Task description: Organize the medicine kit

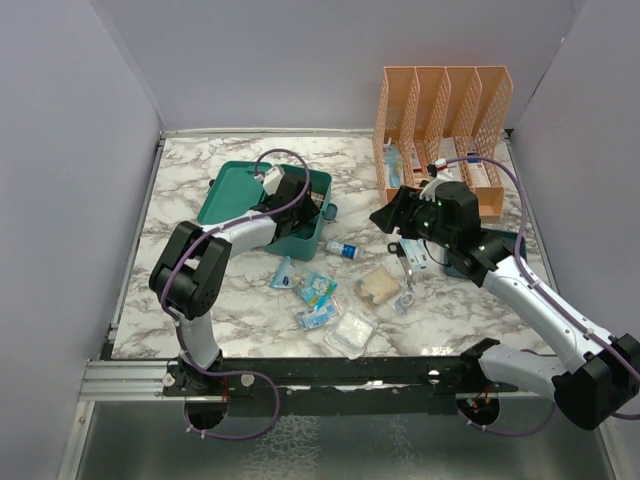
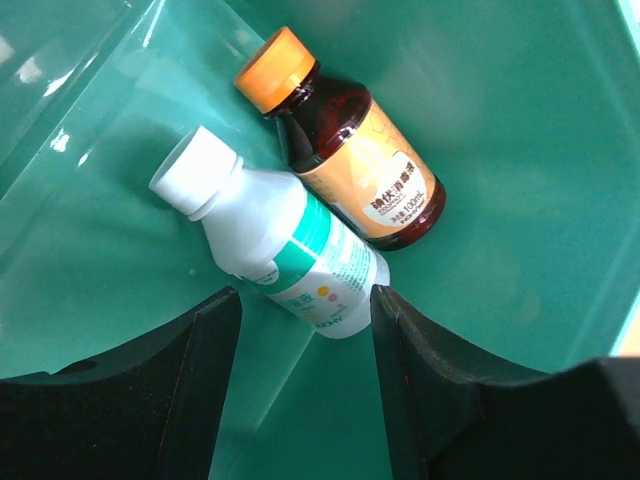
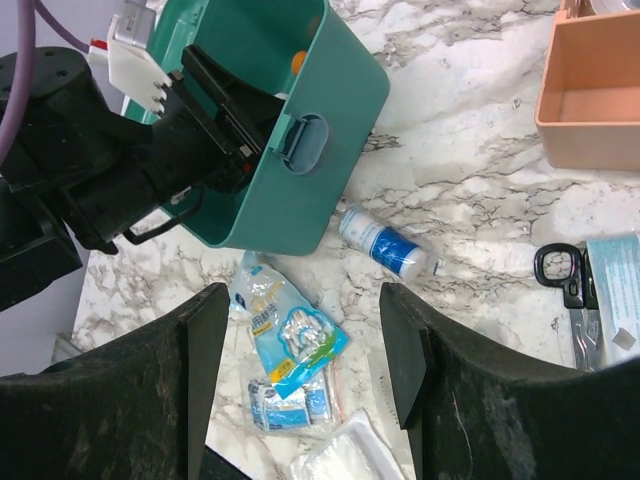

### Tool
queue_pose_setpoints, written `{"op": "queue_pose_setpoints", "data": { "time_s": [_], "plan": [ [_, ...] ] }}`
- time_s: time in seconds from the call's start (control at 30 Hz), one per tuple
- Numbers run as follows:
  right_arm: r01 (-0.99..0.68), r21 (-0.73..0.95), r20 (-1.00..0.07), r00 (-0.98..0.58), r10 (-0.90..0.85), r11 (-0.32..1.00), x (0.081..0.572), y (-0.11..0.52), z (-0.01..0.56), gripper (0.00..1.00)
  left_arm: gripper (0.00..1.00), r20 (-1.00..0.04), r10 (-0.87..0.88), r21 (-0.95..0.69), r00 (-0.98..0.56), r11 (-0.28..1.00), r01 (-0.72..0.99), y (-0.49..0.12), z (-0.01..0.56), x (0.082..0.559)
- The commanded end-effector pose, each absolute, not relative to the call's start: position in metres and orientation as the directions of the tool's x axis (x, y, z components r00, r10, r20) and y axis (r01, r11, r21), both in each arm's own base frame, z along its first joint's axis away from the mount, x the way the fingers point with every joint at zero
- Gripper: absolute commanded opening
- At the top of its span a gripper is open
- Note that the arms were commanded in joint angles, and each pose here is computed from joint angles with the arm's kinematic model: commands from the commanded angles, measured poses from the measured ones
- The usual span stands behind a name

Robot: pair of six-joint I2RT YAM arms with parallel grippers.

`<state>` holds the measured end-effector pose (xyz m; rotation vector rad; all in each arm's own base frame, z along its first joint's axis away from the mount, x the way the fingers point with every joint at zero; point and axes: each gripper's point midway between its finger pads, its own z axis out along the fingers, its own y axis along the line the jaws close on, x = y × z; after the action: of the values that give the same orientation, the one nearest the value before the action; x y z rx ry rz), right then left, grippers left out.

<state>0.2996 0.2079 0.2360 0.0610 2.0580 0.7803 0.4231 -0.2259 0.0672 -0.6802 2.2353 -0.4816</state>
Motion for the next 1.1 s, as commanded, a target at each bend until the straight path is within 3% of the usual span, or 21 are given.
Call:
{"op": "queue_pose_setpoints", "data": {
  "time_s": [0.0,0.23,0.77,0.97,1.07],
  "plan": [
    [-0.239,0.535,-0.754,-0.567,0.331,0.81,0.307,0.207,0.24,0.62,0.57,-0.557,-0.589,-0.567,-0.585,0.785,-0.25,-0.24,0.09,0.434],
    [-0.24,0.532,-0.755,-0.569,0.326,0.812,0.309,0.208,0.237,0.62,0.62,-0.578,-0.598,-0.616,-0.555,0.766,-0.185,-0.243,0.123,0.433],
    [-0.245,0.539,-0.751,-0.573,0.328,0.806,0.307,0.209,0.236,0.61,0.77,-0.756,-0.38,-0.404,-0.533,0.911,-0.078,-0.213,0.146,0.429],
    [-0.239,0.54,-0.746,-0.581,0.326,0.807,0.306,0.208,0.231,0.61,0.76,-0.773,-0.282,-0.303,-0.569,0.951,-0.06,-0.204,0.132,0.43],
    [-0.239,0.543,-0.741,-0.587,0.326,0.805,0.305,0.209,0.229,0.61,0.68,-0.747,-0.267,-0.291,-0.609,0.955,-0.062,-0.206,0.115,0.431]
  ]
}}
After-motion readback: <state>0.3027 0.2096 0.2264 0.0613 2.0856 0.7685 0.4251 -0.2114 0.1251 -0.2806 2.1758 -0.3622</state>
